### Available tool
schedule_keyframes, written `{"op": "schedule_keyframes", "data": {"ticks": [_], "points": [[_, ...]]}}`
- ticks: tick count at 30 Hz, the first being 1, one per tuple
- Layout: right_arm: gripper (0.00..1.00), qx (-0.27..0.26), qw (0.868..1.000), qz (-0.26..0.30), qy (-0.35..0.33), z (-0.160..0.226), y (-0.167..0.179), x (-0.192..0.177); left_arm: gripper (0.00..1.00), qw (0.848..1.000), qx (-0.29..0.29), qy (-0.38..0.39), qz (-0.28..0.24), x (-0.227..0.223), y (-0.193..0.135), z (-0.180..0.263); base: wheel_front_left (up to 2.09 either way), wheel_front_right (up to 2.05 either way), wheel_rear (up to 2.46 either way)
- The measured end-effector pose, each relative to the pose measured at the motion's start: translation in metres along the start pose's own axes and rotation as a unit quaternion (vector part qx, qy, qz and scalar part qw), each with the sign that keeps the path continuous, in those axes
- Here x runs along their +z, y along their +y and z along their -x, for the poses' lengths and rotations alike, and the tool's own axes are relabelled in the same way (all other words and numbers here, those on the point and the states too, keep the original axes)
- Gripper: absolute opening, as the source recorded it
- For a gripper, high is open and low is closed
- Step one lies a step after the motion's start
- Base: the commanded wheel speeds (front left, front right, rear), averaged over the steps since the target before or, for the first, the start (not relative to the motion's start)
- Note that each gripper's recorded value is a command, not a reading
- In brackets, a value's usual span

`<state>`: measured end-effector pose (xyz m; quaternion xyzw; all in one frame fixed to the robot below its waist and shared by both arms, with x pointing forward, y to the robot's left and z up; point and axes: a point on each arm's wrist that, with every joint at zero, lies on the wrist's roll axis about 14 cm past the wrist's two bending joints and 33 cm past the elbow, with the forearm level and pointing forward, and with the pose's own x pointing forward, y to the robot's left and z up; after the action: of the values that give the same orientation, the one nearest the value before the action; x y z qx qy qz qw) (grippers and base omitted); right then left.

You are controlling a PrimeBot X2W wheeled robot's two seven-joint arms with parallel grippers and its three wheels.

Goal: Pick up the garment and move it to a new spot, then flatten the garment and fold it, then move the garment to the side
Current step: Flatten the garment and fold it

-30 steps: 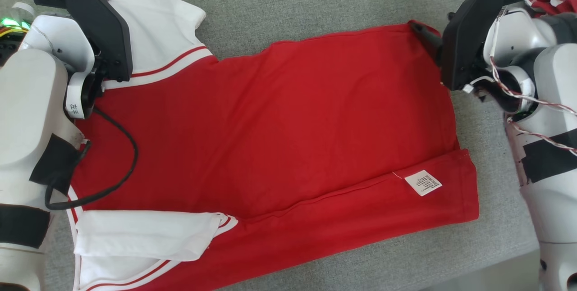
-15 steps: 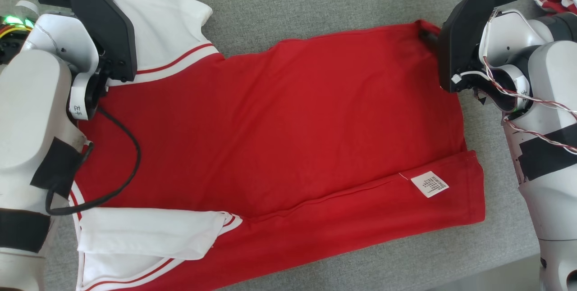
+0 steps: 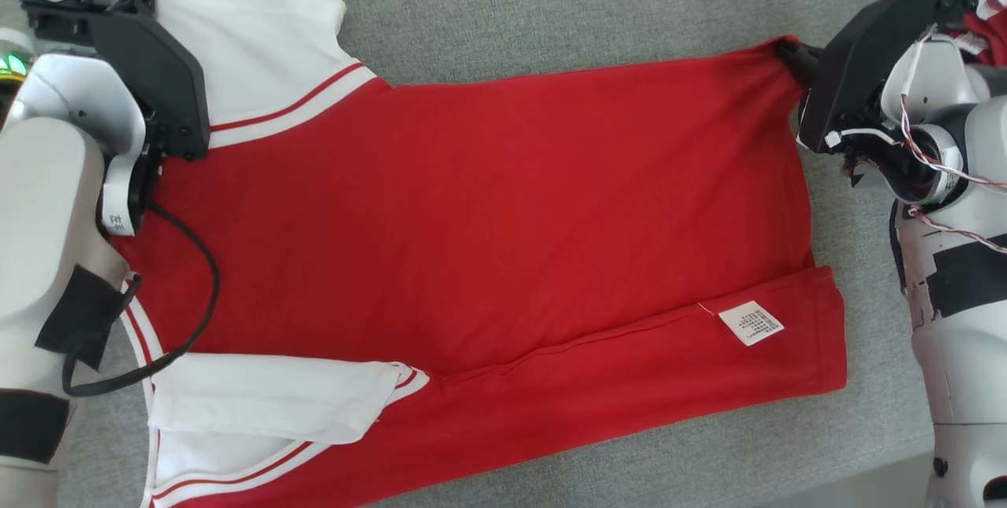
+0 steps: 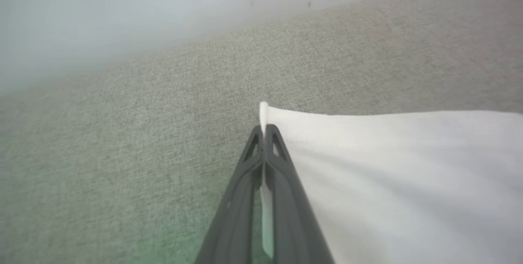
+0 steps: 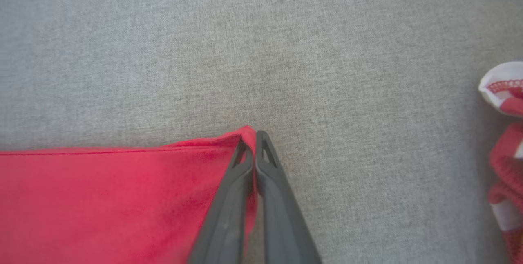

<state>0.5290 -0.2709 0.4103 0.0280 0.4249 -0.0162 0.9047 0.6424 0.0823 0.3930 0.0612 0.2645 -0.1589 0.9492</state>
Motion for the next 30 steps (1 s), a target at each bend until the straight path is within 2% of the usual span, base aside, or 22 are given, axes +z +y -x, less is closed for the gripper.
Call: {"op": "schedule_keyframes", "data": {"ticks": [12,26,30], "points": [[0.00,0.058,0.991,-0.107,-0.053,0.015,0.014,0.002,0.00,0.988,-0.045,-0.118,0.085,0.031,-0.010,0.043,0.00,0.00,0.00],[0.00,0.097,0.973,-0.164,-0.127,0.056,0.024,-0.005,0.00,0.966,-0.042,-0.209,0.145,0.029,-0.011,0.136,0.00,0.00,0.00],[0.00,0.099,0.972,-0.164,-0.136,0.066,0.025,-0.014,0.00,0.957,-0.046,-0.228,0.176,0.021,-0.023,0.168,0.00,0.00,0.00]]}}
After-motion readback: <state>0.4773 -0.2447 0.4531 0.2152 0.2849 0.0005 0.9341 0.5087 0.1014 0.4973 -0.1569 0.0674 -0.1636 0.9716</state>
